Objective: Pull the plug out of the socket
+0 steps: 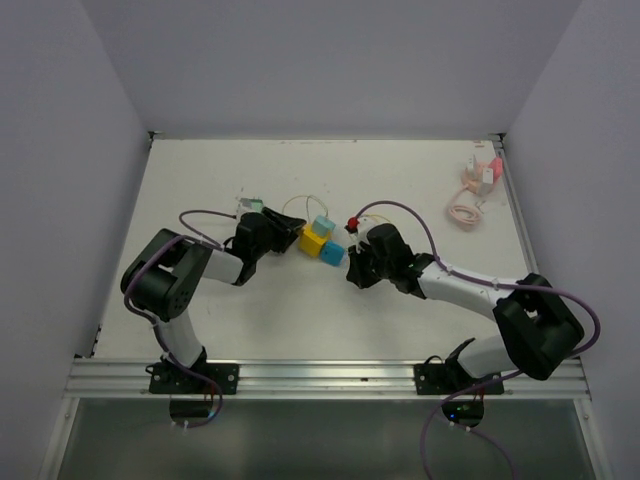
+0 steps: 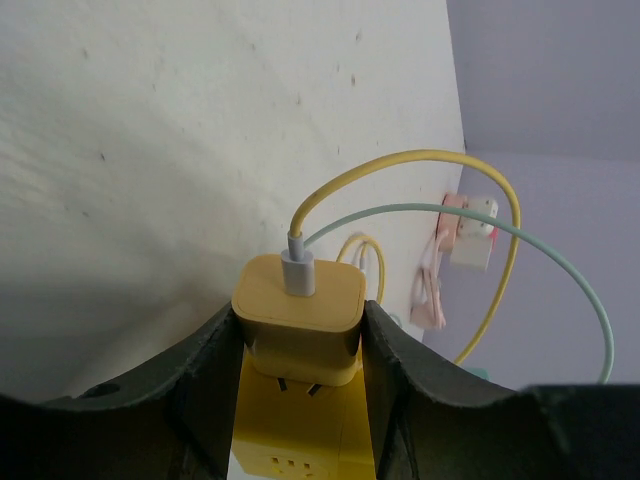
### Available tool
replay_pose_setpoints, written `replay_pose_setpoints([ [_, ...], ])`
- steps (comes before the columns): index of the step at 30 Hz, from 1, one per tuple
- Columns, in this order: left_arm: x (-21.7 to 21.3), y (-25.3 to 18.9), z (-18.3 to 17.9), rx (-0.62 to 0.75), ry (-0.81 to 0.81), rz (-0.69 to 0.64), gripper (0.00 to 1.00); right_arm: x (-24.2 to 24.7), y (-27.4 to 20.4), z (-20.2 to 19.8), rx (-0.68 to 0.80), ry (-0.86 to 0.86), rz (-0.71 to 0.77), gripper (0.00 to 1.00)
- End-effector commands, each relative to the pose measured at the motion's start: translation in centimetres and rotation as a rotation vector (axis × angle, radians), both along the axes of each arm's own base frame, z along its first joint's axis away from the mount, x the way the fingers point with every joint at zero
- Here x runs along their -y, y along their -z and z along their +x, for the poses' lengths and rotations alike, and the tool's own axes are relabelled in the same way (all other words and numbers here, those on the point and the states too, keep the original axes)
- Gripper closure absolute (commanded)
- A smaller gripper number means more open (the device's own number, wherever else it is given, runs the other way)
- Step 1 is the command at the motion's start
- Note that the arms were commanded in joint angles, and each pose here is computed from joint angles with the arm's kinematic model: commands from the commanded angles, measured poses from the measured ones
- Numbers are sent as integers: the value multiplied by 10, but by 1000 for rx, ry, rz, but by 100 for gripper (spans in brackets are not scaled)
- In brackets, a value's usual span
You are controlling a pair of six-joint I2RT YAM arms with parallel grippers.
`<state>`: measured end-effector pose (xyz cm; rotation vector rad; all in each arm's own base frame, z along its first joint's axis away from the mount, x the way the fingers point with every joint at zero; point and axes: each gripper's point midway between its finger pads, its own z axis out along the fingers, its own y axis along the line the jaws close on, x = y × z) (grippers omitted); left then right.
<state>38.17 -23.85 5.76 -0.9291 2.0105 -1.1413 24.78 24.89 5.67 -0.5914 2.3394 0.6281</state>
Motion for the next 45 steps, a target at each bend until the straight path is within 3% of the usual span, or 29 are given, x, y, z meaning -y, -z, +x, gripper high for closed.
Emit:
replay_pose_setpoints([
  [1, -13, -34, 37, 148, -99, 0, 100, 5, 0, -10, -20, -17, -14, 100],
  [8, 1, -32, 34, 158, -6, 18, 100, 0, -10, -9, -2, -27, 21, 100],
  [10, 3, -30, 26, 153, 21, 17, 100, -4, -19, -5, 10, -11, 45, 92],
  [13, 2, -29, 13, 147, 47, 21, 100, -10, -35, 4, 48, 9, 88, 65],
  [14, 3, -27, 10, 143, 61, 30, 100, -12, -39, 6, 57, 9, 98, 51],
  [15, 4, -27, 7, 137, 78, 30, 100, -14, -43, 8, 64, 6, 107, 45],
  [23, 14, -19, -14, 82, 158, 22, 100, -38, -61, 35, 135, -25, 146, 14],
  [26, 17, -19, -19, 72, 175, 21, 100, -50, -68, 47, 154, -44, 158, 7],
  [32, 26, -21, -21, 69, 202, 22, 100, -61, -61, 65, 184, -46, 120, 1],
  [45, 32, -18, -25, 52, 230, 31, 100, -62, -32, 75, 175, -49, 53, 5],
])
